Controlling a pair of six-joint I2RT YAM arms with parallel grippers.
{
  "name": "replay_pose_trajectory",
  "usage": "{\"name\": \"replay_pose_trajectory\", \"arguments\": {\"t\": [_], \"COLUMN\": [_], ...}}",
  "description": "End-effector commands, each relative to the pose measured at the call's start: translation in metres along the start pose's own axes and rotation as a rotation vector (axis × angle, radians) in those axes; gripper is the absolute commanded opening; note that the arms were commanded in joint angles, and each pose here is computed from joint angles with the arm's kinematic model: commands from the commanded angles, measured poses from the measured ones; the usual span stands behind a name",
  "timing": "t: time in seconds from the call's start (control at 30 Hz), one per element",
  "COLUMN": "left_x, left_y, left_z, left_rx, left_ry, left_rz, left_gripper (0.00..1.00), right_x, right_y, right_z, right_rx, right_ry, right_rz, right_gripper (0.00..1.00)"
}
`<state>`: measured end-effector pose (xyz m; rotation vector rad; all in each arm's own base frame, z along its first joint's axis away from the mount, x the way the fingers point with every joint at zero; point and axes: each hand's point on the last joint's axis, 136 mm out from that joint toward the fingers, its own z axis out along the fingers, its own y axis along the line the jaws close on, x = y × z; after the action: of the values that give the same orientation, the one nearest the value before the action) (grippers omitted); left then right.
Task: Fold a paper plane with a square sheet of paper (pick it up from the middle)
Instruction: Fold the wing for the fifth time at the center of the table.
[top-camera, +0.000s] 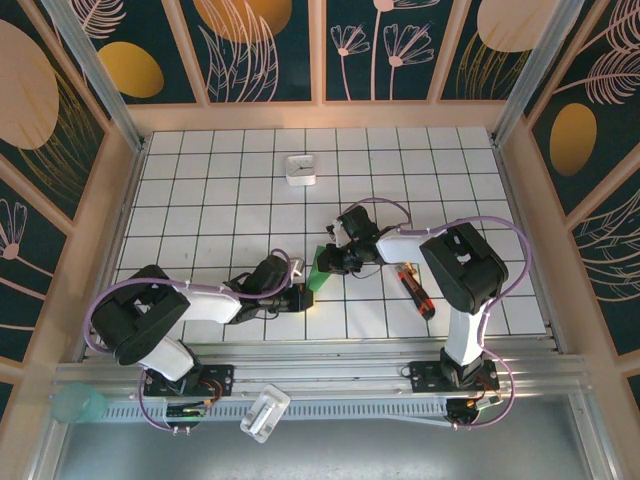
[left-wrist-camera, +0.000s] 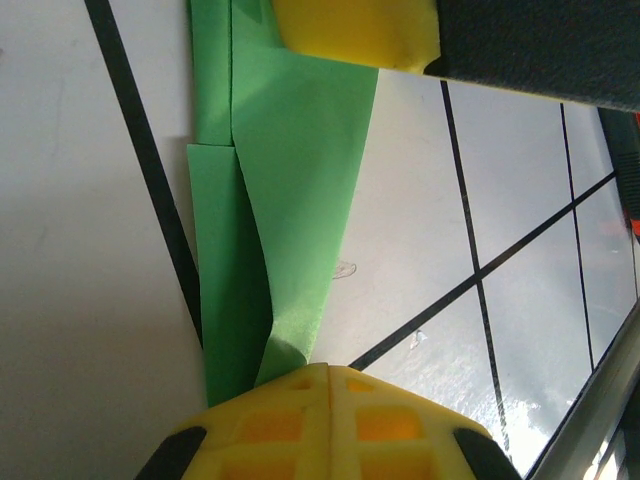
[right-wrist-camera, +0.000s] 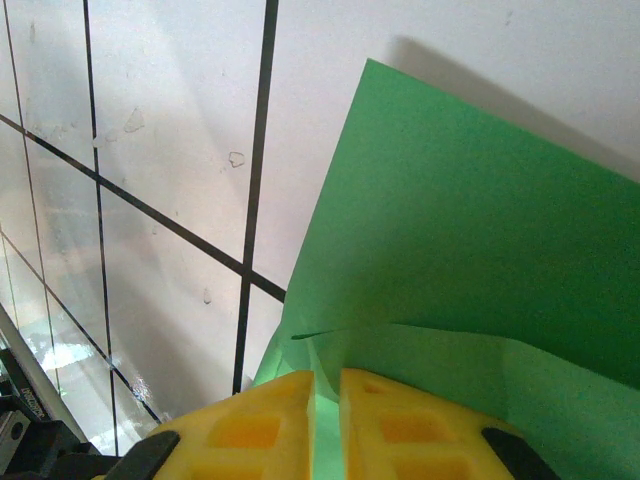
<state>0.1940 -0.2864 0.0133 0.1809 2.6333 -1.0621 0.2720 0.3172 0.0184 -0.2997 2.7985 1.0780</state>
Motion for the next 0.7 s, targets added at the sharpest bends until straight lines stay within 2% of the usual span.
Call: {"name": "replay_pose_trajectory", "arguments": {"t": [0.0,0.67], "left_x": [0.058,0.093], "left_y": [0.038,0.053], "left_z": [-0.006,-0.026], "left_rx": [-0.126,-0.156], "left_ry": [0.206,0.286], "left_rz": [-0.060,-0.159], "left_gripper": [0.00,0.00], "right_x": [0.011,0.014], "right_y": [-0.034,-0.041], "right_z": [0.006,0.008], "right_rx": [0.115,0.134], "right_ry": [0.031,0.041], "right_rz": [0.037,0.052], "right_gripper": [0.15,0.16]}}
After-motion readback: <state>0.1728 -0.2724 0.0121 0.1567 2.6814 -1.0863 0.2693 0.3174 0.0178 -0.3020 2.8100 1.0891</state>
